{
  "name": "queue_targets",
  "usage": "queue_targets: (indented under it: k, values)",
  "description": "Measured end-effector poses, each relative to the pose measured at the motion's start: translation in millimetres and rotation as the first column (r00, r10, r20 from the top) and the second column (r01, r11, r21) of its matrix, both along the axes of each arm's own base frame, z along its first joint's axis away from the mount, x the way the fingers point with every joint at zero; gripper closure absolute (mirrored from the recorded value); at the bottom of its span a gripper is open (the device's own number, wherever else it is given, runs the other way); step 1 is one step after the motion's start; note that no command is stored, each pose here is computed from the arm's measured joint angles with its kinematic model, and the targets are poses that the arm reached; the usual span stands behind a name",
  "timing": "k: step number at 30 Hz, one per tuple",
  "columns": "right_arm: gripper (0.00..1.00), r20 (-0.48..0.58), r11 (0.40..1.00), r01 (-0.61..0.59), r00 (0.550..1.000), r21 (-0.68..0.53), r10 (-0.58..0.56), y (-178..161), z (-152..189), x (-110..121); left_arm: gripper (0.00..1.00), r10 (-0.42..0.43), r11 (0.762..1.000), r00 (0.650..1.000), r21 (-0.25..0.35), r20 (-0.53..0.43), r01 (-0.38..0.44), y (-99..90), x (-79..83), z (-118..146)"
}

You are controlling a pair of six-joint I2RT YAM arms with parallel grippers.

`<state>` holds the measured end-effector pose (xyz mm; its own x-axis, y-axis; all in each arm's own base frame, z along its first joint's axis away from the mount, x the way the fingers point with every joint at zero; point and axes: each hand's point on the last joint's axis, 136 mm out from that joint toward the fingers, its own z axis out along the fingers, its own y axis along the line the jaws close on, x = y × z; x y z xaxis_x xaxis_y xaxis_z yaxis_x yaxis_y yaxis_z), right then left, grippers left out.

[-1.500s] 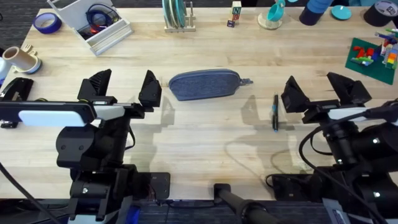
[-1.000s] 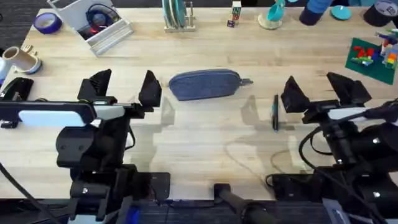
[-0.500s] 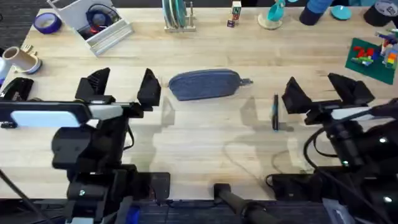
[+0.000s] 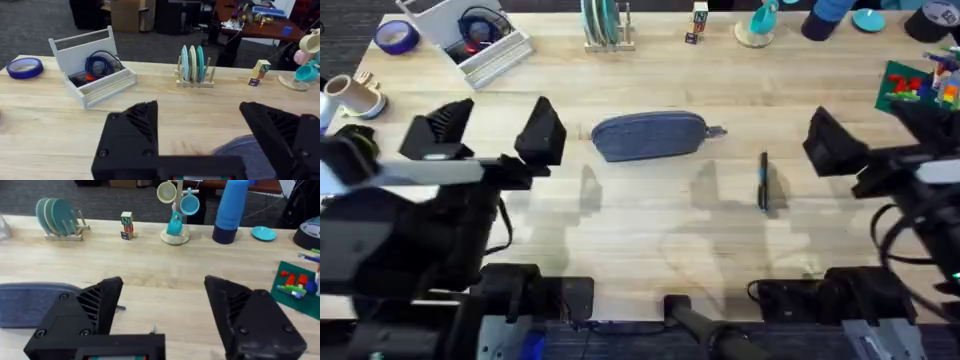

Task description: Unzip the bag, pick up the pens from the table one at a time and place them inside, then zip the bag closed.

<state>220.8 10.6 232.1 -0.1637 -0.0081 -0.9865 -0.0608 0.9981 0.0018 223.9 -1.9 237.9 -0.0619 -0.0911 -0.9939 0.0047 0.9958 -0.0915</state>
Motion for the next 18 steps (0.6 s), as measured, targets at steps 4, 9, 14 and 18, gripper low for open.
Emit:
queue_targets:
  k: [4, 9, 14, 18]
  values:
    - [0.005, -0.043, 1.0, 0.0, 0.999, 0.0, 0.0, 0.1, 18.7, 3.4, 0.007, 0.0, 1.0, 0.999, -0.003, -0.034, 0.0, 0.0, -0.8, 17.3]
    - [0.006, -0.169, 1.0, -0.028, 0.985, 0.009, 0.029, 5.0, 28.5, 10.3, 0.007, 0.0, 1.0, 0.993, -0.006, -0.117, -0.001, 0.0, 1.3, 32.7]
    - [0.007, -0.339, 0.999, -0.04, 0.94, 0.021, 0.045, 7.9, 25.2, 17.4, 0.008, 0.001, 1.0, 0.972, -0.006, -0.233, -0.002, 0.1, 2.7, 41.8]
    - [0.005, -0.468, 0.999, -0.04, 0.883, 0.028, 0.049, 8.7, 19.2, 21.1, 0.008, 0.001, 1.0, 0.942, -0.005, -0.337, -0.003, 0.0, 3.8, 47.1]
